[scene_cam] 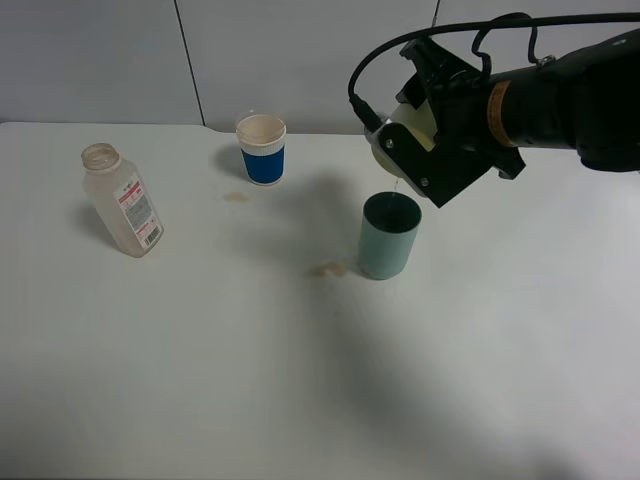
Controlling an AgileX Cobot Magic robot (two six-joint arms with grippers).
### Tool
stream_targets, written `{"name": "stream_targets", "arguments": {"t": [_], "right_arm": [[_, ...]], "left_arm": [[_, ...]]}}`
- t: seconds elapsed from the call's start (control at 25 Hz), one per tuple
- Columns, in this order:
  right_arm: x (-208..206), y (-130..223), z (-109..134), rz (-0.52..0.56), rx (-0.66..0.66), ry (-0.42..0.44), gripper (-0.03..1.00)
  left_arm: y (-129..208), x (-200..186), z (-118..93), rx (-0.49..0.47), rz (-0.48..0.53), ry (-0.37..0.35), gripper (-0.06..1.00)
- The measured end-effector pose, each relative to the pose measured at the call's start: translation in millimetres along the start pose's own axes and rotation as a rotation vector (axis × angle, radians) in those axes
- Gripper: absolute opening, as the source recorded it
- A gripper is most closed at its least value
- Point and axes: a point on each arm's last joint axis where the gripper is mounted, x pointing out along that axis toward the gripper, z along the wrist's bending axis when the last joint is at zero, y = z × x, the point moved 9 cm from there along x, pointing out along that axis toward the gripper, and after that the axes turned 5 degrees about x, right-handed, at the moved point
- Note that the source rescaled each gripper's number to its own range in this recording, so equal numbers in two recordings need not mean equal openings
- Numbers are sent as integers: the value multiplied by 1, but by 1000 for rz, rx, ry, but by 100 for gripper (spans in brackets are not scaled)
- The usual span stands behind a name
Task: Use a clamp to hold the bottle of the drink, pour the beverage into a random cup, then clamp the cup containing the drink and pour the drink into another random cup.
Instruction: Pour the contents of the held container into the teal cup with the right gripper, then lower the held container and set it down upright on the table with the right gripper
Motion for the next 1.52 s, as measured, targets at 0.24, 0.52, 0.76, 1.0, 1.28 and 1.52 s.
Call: {"name": "stream_targets", "arguments": {"t": [0.24,0.52,0.76,1.0,1.28,1.52], "right_arm": [[0,4,1,22,-24,-7,4],[0,2,3,12,72,-18,4],[-3,-15,-28,-146,716,30,4],[-19,-23,-91,-402,1237,137,4],[-47,-39,-139,-751,1636,156,4],[-61,-63,-161,-881,1870,100,4]], "left_arm": [[0,0,0,0,0,0,100],[0,0,0,0,0,0,100],[0,0,0,0,0,0,100],[0,0,0,0,0,0,100],[0,0,0,0,0,0,100],[0,0,0,0,0,0,100]]}}
